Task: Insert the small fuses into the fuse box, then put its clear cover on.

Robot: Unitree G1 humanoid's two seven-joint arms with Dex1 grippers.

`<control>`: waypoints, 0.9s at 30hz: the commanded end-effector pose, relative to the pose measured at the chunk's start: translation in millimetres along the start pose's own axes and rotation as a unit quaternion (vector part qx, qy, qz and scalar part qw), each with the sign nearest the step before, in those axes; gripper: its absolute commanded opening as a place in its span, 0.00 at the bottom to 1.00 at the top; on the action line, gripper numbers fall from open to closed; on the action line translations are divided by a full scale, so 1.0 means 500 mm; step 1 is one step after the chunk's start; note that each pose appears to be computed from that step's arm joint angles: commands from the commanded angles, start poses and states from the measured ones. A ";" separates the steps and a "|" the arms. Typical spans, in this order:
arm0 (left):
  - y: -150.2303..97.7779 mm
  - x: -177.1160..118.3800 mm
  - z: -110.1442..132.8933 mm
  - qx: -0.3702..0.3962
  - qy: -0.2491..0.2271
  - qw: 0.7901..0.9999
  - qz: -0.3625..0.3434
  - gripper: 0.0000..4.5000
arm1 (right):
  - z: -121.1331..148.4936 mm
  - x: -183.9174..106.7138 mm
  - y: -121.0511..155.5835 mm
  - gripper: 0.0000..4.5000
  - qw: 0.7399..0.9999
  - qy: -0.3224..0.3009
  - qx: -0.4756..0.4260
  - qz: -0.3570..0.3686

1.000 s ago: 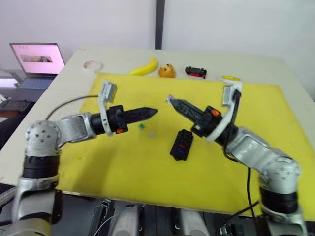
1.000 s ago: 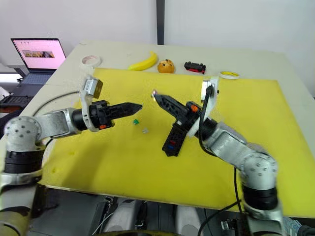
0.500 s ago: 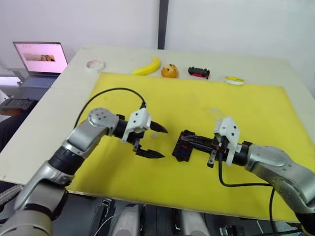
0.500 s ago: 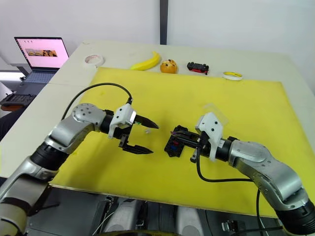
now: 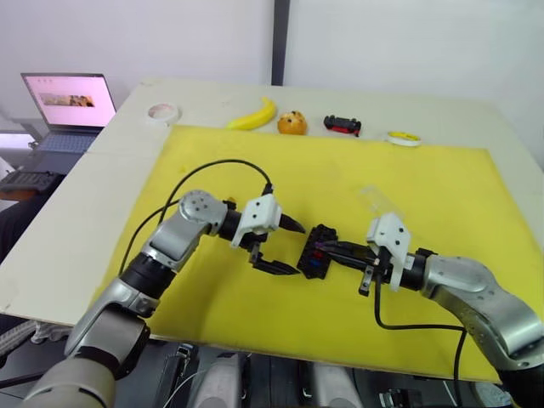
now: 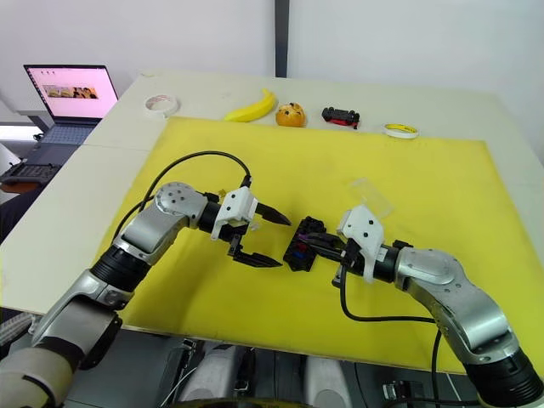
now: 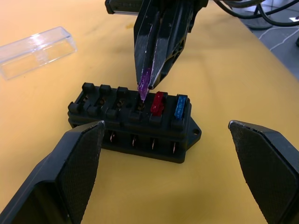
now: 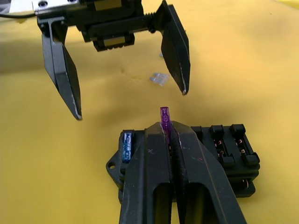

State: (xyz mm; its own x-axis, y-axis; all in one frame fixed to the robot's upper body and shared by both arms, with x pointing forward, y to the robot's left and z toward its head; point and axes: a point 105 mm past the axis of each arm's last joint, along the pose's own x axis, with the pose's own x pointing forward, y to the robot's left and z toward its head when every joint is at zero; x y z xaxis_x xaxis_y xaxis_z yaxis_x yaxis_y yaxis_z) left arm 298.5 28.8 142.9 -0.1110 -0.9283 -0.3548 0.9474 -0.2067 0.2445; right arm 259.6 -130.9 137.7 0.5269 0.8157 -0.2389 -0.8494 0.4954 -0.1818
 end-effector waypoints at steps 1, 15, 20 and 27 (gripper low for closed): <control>0.013 -0.006 0.026 0.029 -0.006 1.000 0.007 0.99 | 0.018 -0.002 -0.011 0.00 1.000 -0.015 -0.024 -0.009; 0.015 0.001 0.024 0.034 0.001 0.999 0.013 0.99 | 0.002 -0.002 -0.014 0.00 1.000 -0.007 -0.024 -0.007; 0.011 0.004 0.023 0.035 0.003 0.999 0.009 0.99 | -0.005 -0.001 -0.017 0.00 1.000 -0.002 -0.023 -0.009; 0.011 0.006 0.022 0.038 0.007 0.999 0.009 0.99 | 0.002 0.003 -0.012 0.00 1.000 -0.009 -0.022 -0.002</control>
State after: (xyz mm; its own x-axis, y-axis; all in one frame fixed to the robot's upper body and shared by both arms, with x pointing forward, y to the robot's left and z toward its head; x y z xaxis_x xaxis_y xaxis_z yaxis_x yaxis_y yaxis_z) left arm 301.3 23.6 143.7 -0.0937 -0.9221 -0.3754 0.9402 -0.2060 0.2714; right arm 265.4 -133.6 129.2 0.5276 0.8111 -0.2524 -0.8487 0.4907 -0.1971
